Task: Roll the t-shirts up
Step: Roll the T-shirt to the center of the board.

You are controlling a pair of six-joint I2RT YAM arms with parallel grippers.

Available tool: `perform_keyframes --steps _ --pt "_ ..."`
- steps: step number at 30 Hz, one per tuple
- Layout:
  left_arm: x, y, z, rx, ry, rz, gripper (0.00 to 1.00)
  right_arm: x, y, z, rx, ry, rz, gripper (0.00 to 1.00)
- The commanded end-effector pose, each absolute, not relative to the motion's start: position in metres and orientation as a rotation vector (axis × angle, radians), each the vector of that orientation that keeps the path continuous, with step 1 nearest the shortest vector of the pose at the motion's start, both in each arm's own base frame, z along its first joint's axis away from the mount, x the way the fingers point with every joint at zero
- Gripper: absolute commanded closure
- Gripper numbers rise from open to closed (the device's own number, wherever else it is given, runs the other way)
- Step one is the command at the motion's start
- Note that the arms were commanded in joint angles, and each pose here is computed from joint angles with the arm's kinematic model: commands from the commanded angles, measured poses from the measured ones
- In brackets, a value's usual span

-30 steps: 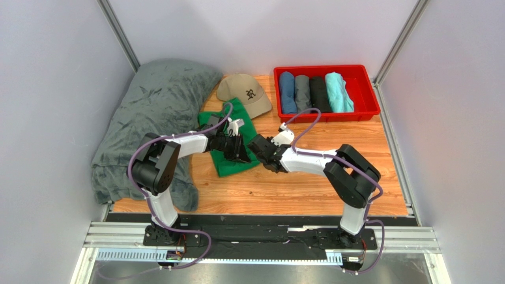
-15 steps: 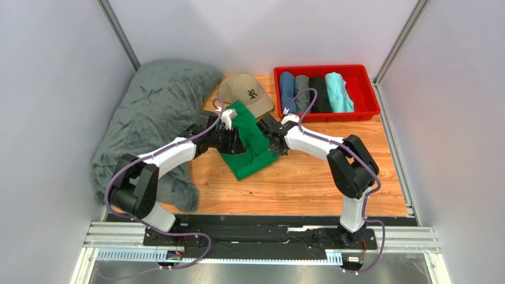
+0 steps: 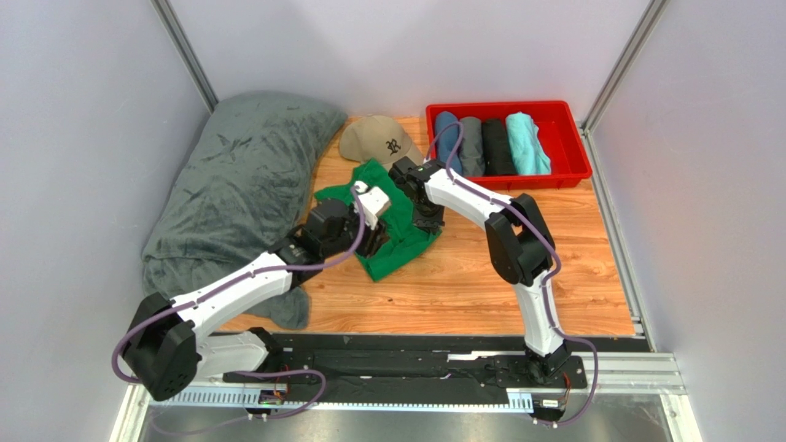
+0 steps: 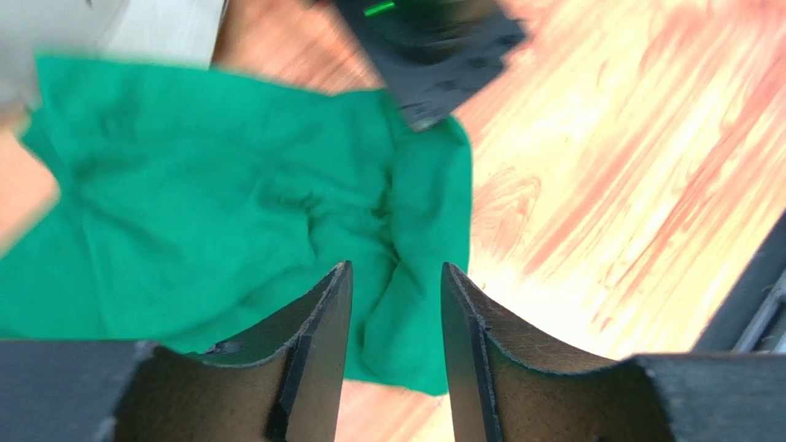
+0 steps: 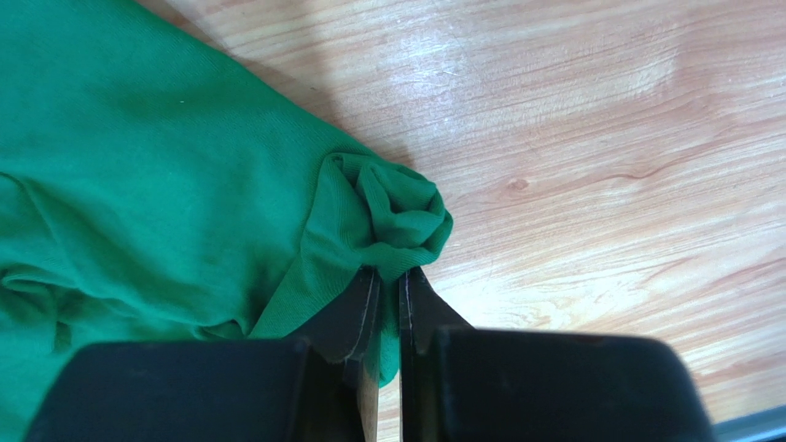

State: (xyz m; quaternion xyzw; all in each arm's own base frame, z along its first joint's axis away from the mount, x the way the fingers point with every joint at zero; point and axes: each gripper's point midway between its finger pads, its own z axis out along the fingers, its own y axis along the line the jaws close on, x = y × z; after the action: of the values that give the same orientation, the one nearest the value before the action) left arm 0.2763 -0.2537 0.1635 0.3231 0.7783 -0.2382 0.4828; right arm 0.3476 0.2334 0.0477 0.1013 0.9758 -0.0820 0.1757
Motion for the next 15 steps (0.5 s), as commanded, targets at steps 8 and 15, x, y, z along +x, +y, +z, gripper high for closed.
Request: perform_keyframes --steps 8,15 --pt "0.249 -0.314 0.153 1.209 1.638 -0.252 0.33 0.343 0.232 0.043 0.233 2.869 -0.333 1.0" --pt "0.247 -0.336 0.11 1.343 1.646 -0.095 0.23 0.346 0.233 0.039 0.242 2.878 -0.328 1.0"
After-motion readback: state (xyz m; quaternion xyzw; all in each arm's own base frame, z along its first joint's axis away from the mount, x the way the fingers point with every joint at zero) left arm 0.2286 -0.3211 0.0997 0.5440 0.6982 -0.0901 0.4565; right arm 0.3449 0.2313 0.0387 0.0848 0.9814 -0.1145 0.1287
